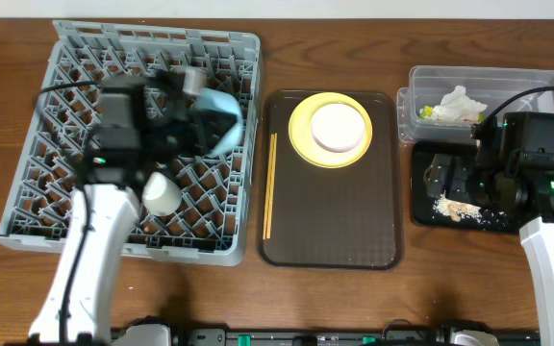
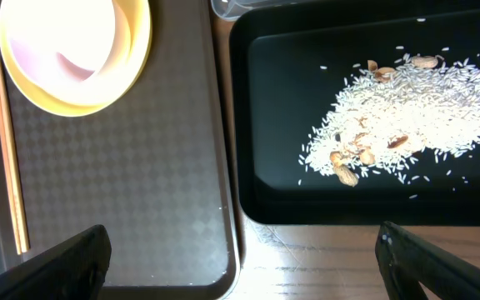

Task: Sort waste into correct bins and load items into the dishwasher
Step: 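Place the light-blue bowl into the dish rack with the left gripper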

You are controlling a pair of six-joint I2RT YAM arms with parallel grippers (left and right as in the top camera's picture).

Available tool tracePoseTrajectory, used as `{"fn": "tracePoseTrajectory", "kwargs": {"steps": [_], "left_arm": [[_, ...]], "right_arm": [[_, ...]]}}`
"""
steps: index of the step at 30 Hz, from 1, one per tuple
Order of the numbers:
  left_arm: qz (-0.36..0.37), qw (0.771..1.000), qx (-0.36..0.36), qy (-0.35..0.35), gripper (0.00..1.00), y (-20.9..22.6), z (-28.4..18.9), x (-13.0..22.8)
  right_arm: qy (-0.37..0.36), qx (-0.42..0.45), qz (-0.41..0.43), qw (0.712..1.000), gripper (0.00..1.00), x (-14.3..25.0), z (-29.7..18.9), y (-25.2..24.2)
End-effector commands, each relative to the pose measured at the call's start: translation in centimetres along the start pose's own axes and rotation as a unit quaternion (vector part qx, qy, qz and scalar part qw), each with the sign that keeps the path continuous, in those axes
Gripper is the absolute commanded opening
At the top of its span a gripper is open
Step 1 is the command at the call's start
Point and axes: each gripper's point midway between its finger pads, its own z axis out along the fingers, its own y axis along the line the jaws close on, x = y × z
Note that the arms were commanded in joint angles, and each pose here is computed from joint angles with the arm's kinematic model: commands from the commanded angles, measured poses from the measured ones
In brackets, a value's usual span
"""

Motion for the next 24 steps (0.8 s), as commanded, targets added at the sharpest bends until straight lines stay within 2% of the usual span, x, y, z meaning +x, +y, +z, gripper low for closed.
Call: {"fn": "tracePoseTrajectory", "kwargs": {"steps": [1, 6, 15, 24], "left_arm": [[-0.035, 0.99, 0.137, 0.008, 0.06, -1.1, -2.1, -0.9], [-0.091, 0.974, 0.206, 0.001, 0.06, 2.3, -3.4, -2.0], [-0.166, 0.967, 0.191, -0.027, 0.06, 9.7, -3.7, -2.7], [-0.202, 0.962, 0.179, -0.038, 0.06, 13.5, -3.6, -2.1]], "right_arm": [[-0.015, 0.002, 0.006, 1.0, 0.99, -0.7, -0.7, -0.1], [-0.015, 0.002, 0.006, 1.0, 0.99, -0.7, -0.7, -0.1], [-0.015, 0.002, 0.006, 1.0, 0.99, -0.6, -0.7, -0.1], [-0.013, 0.002, 0.006, 1.0, 0.99, -0.6, -0.7, -0.1]]}}
